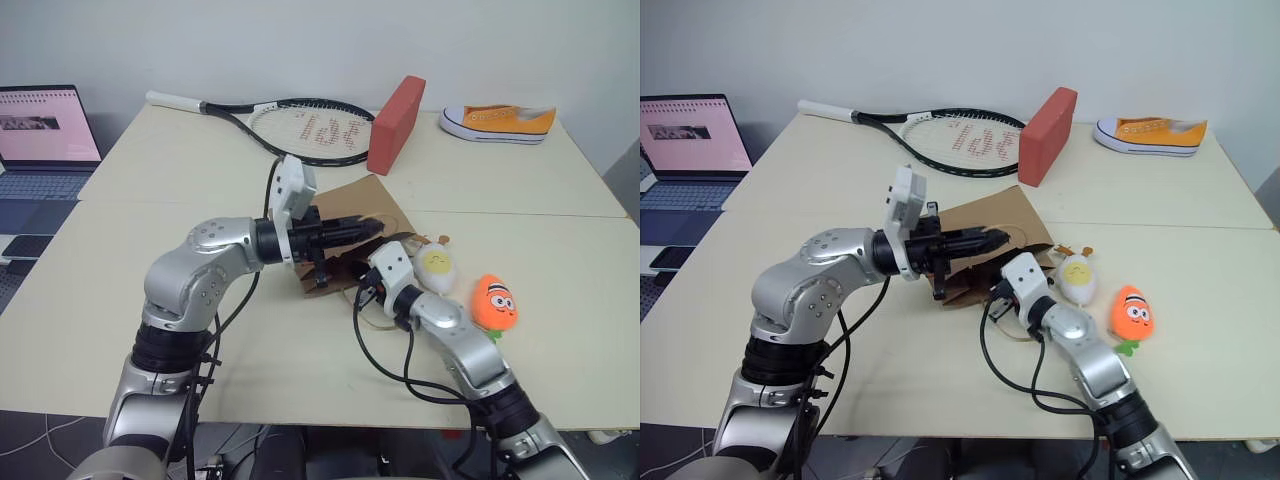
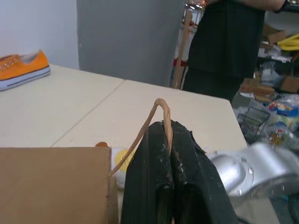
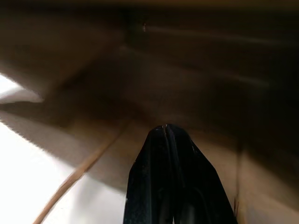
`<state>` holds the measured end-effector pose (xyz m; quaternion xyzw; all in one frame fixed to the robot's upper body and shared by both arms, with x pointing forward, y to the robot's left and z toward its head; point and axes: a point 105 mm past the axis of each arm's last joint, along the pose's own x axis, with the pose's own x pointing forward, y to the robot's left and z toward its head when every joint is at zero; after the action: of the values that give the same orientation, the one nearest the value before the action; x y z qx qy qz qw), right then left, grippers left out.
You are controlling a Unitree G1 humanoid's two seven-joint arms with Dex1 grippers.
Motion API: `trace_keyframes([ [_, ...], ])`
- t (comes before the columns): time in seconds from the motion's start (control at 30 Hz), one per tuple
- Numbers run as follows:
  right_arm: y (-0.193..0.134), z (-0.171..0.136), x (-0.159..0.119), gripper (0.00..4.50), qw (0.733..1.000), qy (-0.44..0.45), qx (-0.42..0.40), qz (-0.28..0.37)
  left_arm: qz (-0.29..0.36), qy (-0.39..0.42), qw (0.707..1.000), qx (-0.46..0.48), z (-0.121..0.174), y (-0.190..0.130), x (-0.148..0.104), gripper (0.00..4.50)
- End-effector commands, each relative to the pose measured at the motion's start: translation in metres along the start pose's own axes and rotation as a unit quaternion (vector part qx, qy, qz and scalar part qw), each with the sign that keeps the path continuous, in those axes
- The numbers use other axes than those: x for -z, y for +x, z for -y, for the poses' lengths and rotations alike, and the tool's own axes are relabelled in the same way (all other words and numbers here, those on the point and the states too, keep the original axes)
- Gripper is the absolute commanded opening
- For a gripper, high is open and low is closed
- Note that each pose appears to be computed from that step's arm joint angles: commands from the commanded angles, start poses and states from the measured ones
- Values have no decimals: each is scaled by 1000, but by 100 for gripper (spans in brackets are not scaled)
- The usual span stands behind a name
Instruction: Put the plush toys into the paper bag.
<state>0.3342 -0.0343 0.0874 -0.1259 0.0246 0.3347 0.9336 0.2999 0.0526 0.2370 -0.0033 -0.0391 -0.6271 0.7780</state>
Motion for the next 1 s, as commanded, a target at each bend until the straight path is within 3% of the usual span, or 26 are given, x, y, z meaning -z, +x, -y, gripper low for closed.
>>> trace_keyframes([
  [0.03,6,-1,-1,2,1000,-13,12,12,26,7,1000,-2,-1,-4,-21,0],
  [0.37,8,-10,19,2,999,21,6,-35,49,150,987,-44,-22,-9,-85,0],
  [0.53,8,-13,18,2,999,23,0,-38,47,208,976,-47,-21,-8,-100,0],
  [0.8,9,-13,17,2,999,24,-4,-41,33,247,966,-63,-26,-8,-98,0],
  [1.0,10,-11,4,2,999,38,-14,-22,-14,219,974,-46,-25,-10,-66,0],
])
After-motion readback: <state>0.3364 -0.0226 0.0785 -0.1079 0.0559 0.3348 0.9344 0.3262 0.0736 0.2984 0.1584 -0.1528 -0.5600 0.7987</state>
